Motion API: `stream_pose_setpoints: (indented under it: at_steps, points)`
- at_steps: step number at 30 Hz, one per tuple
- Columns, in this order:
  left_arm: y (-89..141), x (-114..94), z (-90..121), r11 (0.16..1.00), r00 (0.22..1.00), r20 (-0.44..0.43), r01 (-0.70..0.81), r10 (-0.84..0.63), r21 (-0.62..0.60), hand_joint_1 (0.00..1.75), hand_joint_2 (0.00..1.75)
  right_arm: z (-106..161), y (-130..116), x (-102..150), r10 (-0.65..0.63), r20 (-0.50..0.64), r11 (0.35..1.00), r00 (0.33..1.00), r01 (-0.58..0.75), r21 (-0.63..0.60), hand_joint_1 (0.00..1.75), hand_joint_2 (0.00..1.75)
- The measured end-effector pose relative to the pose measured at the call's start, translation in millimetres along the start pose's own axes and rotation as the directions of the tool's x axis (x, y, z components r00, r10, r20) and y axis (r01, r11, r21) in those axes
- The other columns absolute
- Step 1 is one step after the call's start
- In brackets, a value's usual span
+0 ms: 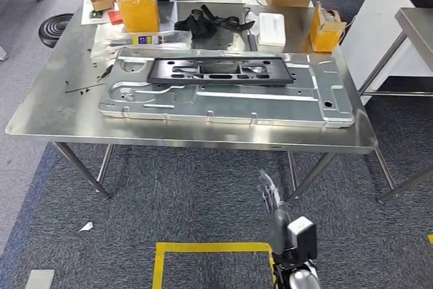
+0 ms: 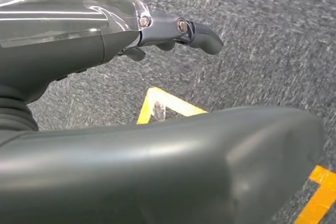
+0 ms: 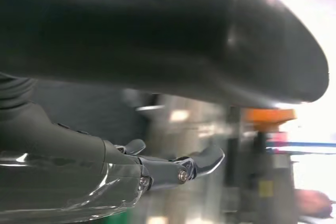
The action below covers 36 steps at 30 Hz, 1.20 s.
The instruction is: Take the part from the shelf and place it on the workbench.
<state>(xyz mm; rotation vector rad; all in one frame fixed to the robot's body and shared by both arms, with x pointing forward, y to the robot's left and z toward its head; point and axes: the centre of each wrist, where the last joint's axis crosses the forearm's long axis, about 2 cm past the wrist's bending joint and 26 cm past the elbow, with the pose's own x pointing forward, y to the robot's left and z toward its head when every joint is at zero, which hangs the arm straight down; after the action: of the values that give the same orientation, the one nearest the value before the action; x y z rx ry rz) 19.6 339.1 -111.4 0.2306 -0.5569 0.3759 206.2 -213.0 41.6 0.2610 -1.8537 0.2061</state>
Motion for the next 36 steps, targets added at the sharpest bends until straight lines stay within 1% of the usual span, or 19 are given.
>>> stream_pose_setpoints:
  at_steps: [3, 6, 9, 11, 12, 13, 14, 18, 19, 21, 22, 23, 25, 27, 29, 36]
  points:
    - [-2, -2, 1, 1.0, 1.0, 0.0, -0.005, 0.005, 0.0, 0.0, 0.0, 19, -3, -32, 0.098, -0.159, 0.994, 0.982, -0.103, -0.024, 0.0, 0.0]
    - [-5, -4, 3, 1.0, 1.0, 0.0, -0.011, 0.011, -0.007, 0.0, 0.0, 45, -7, -64, 0.205, -0.332, 0.975, 0.921, -0.22, -0.009, 0.0, 0.0]
    - [-8, -5, 3, 1.0, 1.0, 0.001, -0.018, 0.018, -0.018, 0.0, 0.0, 84, -9, -86, 0.209, -0.535, 0.97, 0.819, -0.243, 0.007, 0.0, 0.0]
    - [-10, -5, 4, 1.0, 1.0, 0.0, -0.02, 0.02, -0.022, 0.0, 0.0, 111, -10, -94, 0.21, -0.66, 0.965, 0.721, -0.261, 0.022, 0.0, 0.0]
    - [-11, -5, 4, 0.999, 1.0, 0.0, -0.021, 0.021, -0.024, 0.0, 0.0, 121, -10, -96, 0.212, -0.704, 0.963, 0.678, -0.269, 0.031, 0.0, 0.0]
    - [-11, -5, 4, 0.999, 1.0, 0.0, -0.022, 0.022, -0.025, 0.0, 0.0, 128, -11, -97, 0.211, -0.733, 0.961, 0.647, -0.272, 0.037, 0.0, 0.0]
    - [-12, -5, 4, 0.999, 1.0, 0.0, -0.023, 0.023, -0.026, 0.0, 0.0, 132, -11, -98, 0.209, -0.749, 0.961, 0.629, -0.272, 0.04, 0.0, 0.0]
    - [-13, -5, 4, 0.999, 1.0, 0.001, -0.023, 0.023, -0.028, 0.0, 0.0, 137, -11, -98, 0.201, -0.767, 0.962, 0.609, -0.269, 0.039, 0.0, 0.0]
    - [-13, -4, 4, 0.999, 1.0, 0.001, -0.024, 0.024, -0.029, 0.0, 0.0, 146, -12, -99, 0.187, -0.807, 0.963, 0.56, -0.265, 0.039, 0.0, 0.0]
    - [-16, -5, 4, 0.999, 1.0, -0.001, -0.023, 0.023, -0.036, 0.0, 0.0, 176, -13, -98, 0.134, -0.922, 0.97, 0.363, -0.241, 0.046, 0.0, 0.0]
    - [-17, -5, 4, 0.999, 1.0, -0.002, -0.021, 0.021, -0.04, 0.0, 0.0, 191, -13, -97, 0.106, -0.964, 0.973, 0.245, -0.225, 0.05, 0.0, 0.0]
    - [-18, -5, 5, 0.999, 1.0, -0.004, -0.018, 0.018, -0.043, 0.0, 0.0, 200, -13, -96, 0.088, -0.983, 0.977, 0.161, -0.209, 0.053, 0.0, 0.0]
    - [-18, -5, 4, 0.999, 1.0, -0.005, -0.014, 0.014, -0.046, 0.0, 0.0, 206, -13, -96, 0.071, -0.994, 0.98, 0.084, -0.19, 0.054, 0.0, 0.0]
    - [-18, -5, 4, 0.999, 1.0, -0.005, -0.012, 0.012, -0.05, 0.0, 0.0, 209, -12, -95, 0.059, -0.997, 0.983, 0.047, -0.178, 0.05, 0.0, 0.0]
    - [-18, -5, 4, 0.999, 1.0, -0.004, -0.009, 0.009, -0.053, 0.0, 0.0, 210, -13, -95, 0.048, -0.998, 0.984, 0.034, -0.172, 0.041, 0.0, 0.0]
    - [-16, -5, 4, 0.998, 1.0, -0.003, 0.001, -0.001, -0.061, 0.0, 0.0, 211, -14, -95, 0.012, -0.999, 0.988, 0.037, -0.154, 0.006, 0.0, 0.0]
